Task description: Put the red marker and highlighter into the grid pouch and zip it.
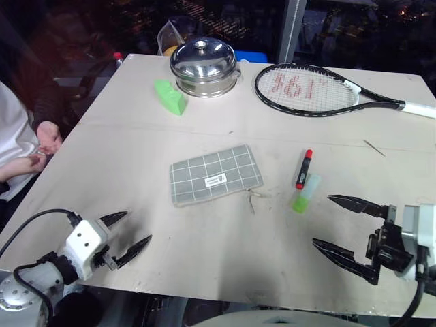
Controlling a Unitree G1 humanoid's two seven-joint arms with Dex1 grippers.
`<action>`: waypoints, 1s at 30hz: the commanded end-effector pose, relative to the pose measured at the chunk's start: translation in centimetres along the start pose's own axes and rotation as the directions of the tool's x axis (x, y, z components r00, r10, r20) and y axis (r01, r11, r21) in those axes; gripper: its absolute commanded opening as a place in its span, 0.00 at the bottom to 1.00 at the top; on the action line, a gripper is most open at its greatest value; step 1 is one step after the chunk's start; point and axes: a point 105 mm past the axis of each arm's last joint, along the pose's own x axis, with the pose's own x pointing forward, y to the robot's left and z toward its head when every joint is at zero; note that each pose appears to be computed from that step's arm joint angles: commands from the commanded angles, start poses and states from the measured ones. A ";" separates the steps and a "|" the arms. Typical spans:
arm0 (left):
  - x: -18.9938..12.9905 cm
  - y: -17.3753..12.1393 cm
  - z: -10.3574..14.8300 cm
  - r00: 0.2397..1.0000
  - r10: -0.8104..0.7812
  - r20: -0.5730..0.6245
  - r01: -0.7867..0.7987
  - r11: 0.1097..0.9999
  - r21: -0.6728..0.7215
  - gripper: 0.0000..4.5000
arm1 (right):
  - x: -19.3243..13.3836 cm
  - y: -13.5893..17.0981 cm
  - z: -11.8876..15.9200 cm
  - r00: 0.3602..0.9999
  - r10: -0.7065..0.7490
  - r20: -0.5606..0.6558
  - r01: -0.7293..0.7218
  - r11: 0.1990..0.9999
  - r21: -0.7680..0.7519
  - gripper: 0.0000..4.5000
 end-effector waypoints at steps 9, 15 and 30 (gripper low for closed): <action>7.7 1.2 4.3 0.989 -0.121 0.081 0.077 0.908 0.412 1.00 | 0.2 1.3 0.0 1.000 0.020 0.004 -0.020 1.000 -0.017 1.00; 11.3 0.0 6.6 0.965 -0.212 0.155 0.116 0.873 0.474 1.00 | 0.5 1.3 -0.2 1.000 -0.004 0.003 0.004 1.000 -0.021 1.00; 11.9 -1.8 12.1 0.890 -0.304 0.340 0.347 0.935 -0.070 0.01 | 5.3 -2.7 -3.4 0.958 -0.243 -0.153 0.253 0.966 0.051 1.00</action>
